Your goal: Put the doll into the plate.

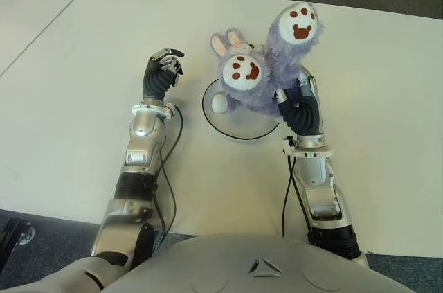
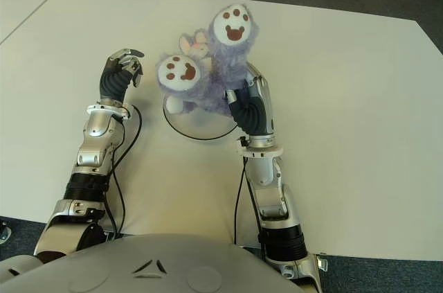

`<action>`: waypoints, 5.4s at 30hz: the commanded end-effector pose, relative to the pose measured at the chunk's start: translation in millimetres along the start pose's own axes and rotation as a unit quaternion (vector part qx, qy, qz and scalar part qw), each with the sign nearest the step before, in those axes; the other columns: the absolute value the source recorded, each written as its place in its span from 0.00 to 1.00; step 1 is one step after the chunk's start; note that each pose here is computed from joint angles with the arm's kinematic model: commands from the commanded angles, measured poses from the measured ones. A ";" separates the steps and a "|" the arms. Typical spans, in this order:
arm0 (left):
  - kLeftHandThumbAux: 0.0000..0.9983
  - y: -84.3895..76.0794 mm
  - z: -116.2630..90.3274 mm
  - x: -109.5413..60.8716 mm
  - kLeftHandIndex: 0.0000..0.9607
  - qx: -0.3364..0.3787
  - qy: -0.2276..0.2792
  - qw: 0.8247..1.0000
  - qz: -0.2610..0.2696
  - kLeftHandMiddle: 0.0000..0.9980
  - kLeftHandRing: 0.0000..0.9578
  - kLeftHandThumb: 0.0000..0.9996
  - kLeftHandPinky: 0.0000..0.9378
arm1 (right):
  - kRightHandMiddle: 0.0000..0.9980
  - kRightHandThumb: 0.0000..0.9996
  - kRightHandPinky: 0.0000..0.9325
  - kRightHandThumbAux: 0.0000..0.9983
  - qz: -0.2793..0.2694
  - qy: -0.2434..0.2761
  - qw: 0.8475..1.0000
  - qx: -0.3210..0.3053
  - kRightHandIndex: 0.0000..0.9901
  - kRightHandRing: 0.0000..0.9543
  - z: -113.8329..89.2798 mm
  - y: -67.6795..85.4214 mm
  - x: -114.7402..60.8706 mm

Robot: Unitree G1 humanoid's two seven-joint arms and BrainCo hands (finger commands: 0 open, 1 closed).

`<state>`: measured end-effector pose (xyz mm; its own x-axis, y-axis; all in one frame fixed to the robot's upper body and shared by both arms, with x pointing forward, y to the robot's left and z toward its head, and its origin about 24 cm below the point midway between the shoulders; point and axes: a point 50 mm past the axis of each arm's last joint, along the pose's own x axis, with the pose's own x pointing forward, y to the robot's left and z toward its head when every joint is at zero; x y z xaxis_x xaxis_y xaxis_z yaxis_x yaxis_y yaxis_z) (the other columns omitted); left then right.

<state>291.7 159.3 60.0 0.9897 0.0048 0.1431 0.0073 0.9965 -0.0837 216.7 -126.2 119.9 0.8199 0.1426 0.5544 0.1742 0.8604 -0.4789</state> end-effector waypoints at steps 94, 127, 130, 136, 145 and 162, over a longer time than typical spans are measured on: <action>0.70 -8.9 -26.7 -19.2 0.46 -0.032 0.066 0.997 0.012 0.85 0.89 0.71 0.91 | 0.00 0.59 0.00 0.18 0.264 0.054 0.962 -0.038 0.00 0.00 13.1 -19.7 -14.0; 0.70 -8.1 -26.5 -17.2 0.46 -0.030 0.068 0.997 0.009 0.85 0.89 0.71 0.91 | 0.00 0.66 0.00 0.21 0.344 0.092 0.930 -0.093 0.00 0.00 20.1 -51.7 -1.5; 0.70 -8.1 -26.5 -17.0 0.46 -0.030 0.068 0.997 0.007 0.84 0.89 0.71 0.91 | 0.00 0.65 0.00 0.21 0.351 0.091 0.926 -0.103 0.00 0.00 20.0 -56.0 -0.5; 0.70 -8.0 -26.3 -16.5 0.46 -0.030 0.067 0.997 0.007 0.85 0.89 0.71 0.92 | 0.00 0.64 0.00 0.21 0.391 0.083 0.908 -0.128 0.00 0.00 25.6 -79.2 24.1; 0.70 -8.2 -26.3 -16.9 0.46 -0.031 0.067 0.997 0.004 0.85 0.89 0.71 0.92 | 0.00 0.67 0.00 0.24 0.463 0.071 0.874 -0.132 0.00 0.00 33.8 -95.6 43.2; 0.70 -8.2 -27.4 -17.3 0.46 -0.024 0.065 0.998 -0.001 0.85 0.90 0.71 0.92 | 0.00 0.69 0.05 0.22 0.488 0.039 0.867 -0.098 0.00 0.00 22.6 -118.8 59.8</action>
<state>291.7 157.7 59.9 0.9925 -0.0038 0.1219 0.0155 0.9954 -0.0950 230.8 -204.7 224.5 0.6859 0.6919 -0.2253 -0.5147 0.2424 -0.8224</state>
